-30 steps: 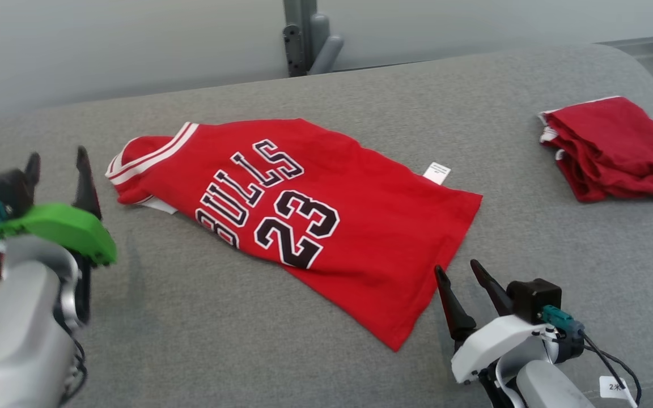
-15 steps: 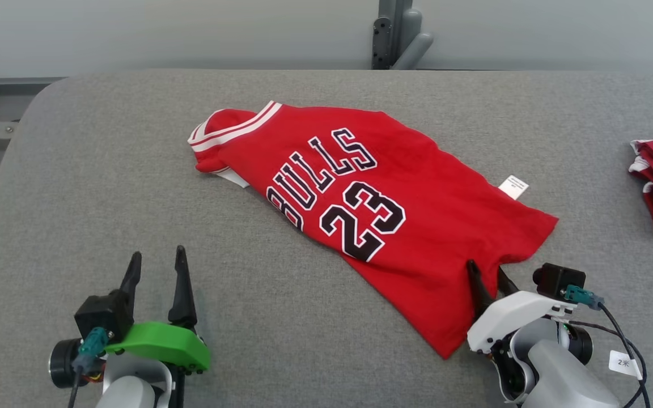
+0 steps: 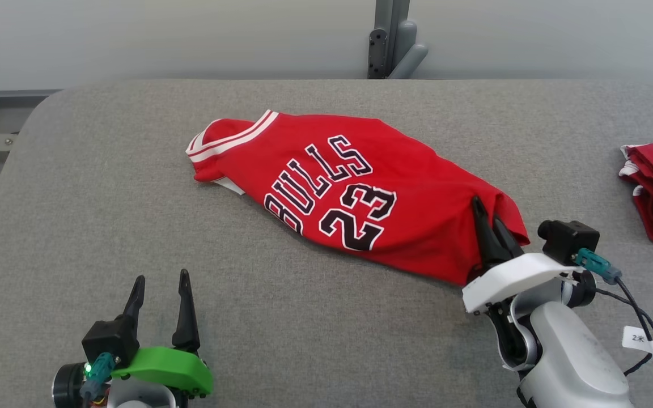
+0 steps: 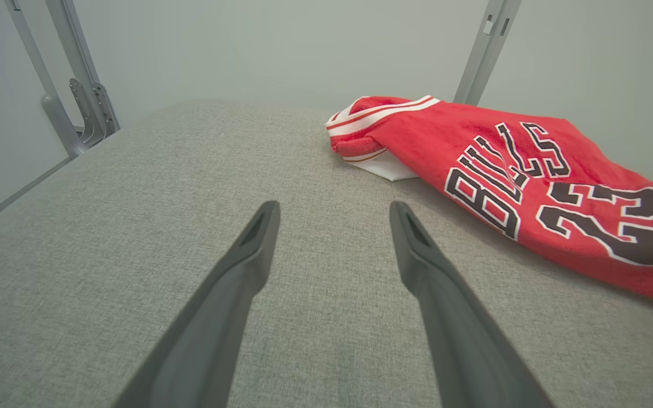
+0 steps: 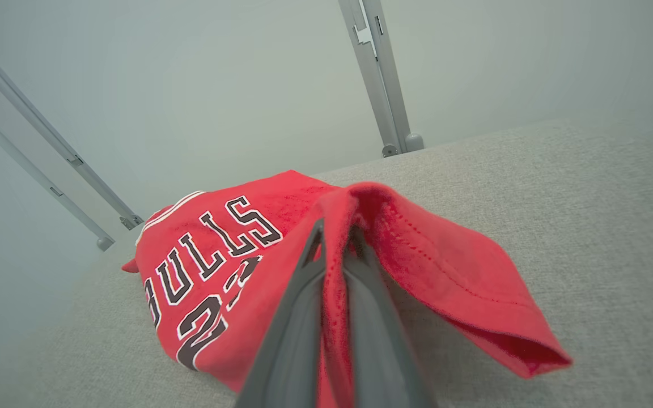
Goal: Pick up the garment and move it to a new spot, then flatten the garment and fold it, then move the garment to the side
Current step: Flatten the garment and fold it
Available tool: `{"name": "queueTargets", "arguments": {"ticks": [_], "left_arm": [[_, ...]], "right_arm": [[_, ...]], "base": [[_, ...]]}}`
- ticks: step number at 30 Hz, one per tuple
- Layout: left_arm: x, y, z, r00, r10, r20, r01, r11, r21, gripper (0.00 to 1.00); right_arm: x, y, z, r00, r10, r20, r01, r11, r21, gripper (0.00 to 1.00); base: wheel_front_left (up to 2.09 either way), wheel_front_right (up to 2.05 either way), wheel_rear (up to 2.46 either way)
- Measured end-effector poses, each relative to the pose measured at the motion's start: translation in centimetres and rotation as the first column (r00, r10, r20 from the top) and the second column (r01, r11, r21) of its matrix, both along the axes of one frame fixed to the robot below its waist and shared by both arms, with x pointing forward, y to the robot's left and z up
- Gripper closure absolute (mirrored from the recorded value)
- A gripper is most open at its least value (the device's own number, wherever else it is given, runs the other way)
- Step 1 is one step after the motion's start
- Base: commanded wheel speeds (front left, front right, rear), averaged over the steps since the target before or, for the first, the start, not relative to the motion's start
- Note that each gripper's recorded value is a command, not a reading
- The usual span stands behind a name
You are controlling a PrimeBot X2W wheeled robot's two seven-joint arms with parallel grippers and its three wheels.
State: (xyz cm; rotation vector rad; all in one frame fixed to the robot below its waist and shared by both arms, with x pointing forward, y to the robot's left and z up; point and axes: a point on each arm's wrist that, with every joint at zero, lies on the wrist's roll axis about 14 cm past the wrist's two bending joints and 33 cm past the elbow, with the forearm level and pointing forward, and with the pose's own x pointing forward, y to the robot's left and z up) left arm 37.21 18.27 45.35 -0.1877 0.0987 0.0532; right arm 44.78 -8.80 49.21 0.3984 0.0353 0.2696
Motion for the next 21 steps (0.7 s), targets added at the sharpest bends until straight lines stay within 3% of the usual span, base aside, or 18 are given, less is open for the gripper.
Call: {"name": "queueTargets", "arguments": {"ticks": [6, 11, 18, 21], "left_arm": [[0.1, -0.3, 0.6, 1.000, -0.016, 0.022, 0.015, 1.000, 0.011, 0.00], [0.0, -0.6, 1.1, 0.999, -0.025, 0.040, 0.024, 1.000, 0.015, 0.00], [-0.6, -0.4, 1.9, 0.997, -0.025, 0.067, 0.023, 0.999, 0.022, 0.00], [-0.8, -0.3, 2.0, 0.997, -0.022, 0.071, 0.020, 1.000, 0.023, 0.00]], "right_arm": [[-1.1, 0.9, 7.1, 0.971, 0.043, 0.234, -0.042, 0.999, -0.009, 1.00], [-3.2, 2.9, 12.4, 0.911, 0.116, 0.396, -0.116, 0.993, -0.025, 1.00], [-6.0, 5.6, 17.5, 0.824, 0.197, 0.531, -0.220, 0.975, -0.019, 1.00], [-5.0, 4.6, 16.3, 0.855, 0.169, 0.491, -0.185, 0.983, -0.016, 1.00]], "base": [[0.00, 0.00, 0.00], [0.00, 0.00, 0.00], [0.00, 0.00, 0.00], [0.00, 0.00, 0.00]]}}
